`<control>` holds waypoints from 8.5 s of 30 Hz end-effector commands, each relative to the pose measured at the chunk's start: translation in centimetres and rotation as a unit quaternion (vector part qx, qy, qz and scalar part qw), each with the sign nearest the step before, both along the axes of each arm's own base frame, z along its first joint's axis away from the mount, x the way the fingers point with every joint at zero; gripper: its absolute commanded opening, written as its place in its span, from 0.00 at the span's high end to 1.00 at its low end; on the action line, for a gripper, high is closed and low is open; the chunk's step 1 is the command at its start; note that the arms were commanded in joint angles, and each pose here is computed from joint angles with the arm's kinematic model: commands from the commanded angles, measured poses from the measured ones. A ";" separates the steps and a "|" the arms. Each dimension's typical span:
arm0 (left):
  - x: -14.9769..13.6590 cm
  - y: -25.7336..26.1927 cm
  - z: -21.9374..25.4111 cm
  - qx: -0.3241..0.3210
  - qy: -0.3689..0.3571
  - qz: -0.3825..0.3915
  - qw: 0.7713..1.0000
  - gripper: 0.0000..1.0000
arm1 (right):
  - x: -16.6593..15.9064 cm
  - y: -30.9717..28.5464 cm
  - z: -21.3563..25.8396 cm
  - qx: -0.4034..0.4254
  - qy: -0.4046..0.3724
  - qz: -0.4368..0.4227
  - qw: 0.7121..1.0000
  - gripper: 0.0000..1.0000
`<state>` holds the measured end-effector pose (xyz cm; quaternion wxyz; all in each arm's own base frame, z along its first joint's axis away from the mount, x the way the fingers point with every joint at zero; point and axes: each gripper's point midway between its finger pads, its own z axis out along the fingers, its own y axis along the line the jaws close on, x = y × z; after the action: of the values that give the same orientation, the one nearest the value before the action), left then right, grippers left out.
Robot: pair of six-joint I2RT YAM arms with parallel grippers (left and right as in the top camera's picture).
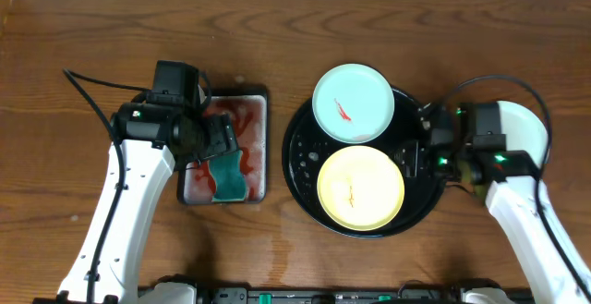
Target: Clean dirty plates on tray and stack at the side
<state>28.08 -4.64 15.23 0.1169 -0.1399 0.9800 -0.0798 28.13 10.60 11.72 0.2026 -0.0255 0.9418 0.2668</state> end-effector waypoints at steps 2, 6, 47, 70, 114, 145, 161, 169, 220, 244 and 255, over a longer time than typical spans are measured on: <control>0.7 0.0 0.3 0.000 -0.013 -0.002 1.000 0.17 | -0.3 0.1 2.9 0.003 -0.043 0.020 0.999 0.57; -0.2 -0.3 -1.5 0.000 0.018 0.007 1.000 0.32 | -1.7 -1.0 1.5 -0.029 -0.003 0.004 1.000 0.57; 2.0 -1.7 -4.9 0.032 0.005 -0.035 0.999 0.93 | -2.5 -6.0 -7.5 -0.158 0.170 -0.110 0.966 0.65; 1.8 -1.3 -5.6 0.047 0.013 -0.034 0.998 0.92 | -1.7 -1.5 -12.6 -0.111 0.201 -0.023 0.973 0.99; -3.8 -30.6 -13.8 -0.204 0.128 -0.215 0.946 0.93 | -1.7 -2.0 -12.7 -0.111 0.222 -0.078 0.966 0.99; -2.4 -29.1 -14.8 -0.162 0.105 -0.231 0.954 0.93 | -2.0 -2.0 -12.7 -0.114 0.226 -0.072 0.965 0.99; -4.3 -30.1 -15.0 -0.148 0.109 -0.261 0.948 0.92 | -2.0 -2.0 -12.7 -0.114 0.227 -0.072 0.965 0.99; -0.7 -20.3 -17.0 0.114 0.055 -0.192 0.973 0.92 | -2.2 -2.0 -12.7 -0.114 0.230 -0.072 0.964 0.99; 8.4 -20.5 -12.9 0.189 -0.121 -0.224 0.948 0.93 | -2.6 -2.1 -12.7 -0.118 0.237 -0.066 0.962 0.99; 2.4 -17.6 2.5 0.041 -0.096 -0.171 0.980 0.93 | -1.0 -2.1 -11.6 -0.115 0.202 -0.071 0.970 0.99; 3.2 -2.8 -1.7 0.107 -0.013 -0.008 0.994 0.92 | 0.5 -2.4 -5.9 -0.145 0.087 -0.081 0.982 0.99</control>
<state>31.94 -9.87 16.11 0.1739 -0.0993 0.9798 0.0001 27.96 8.57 3.75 0.0886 0.0621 0.9846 0.1375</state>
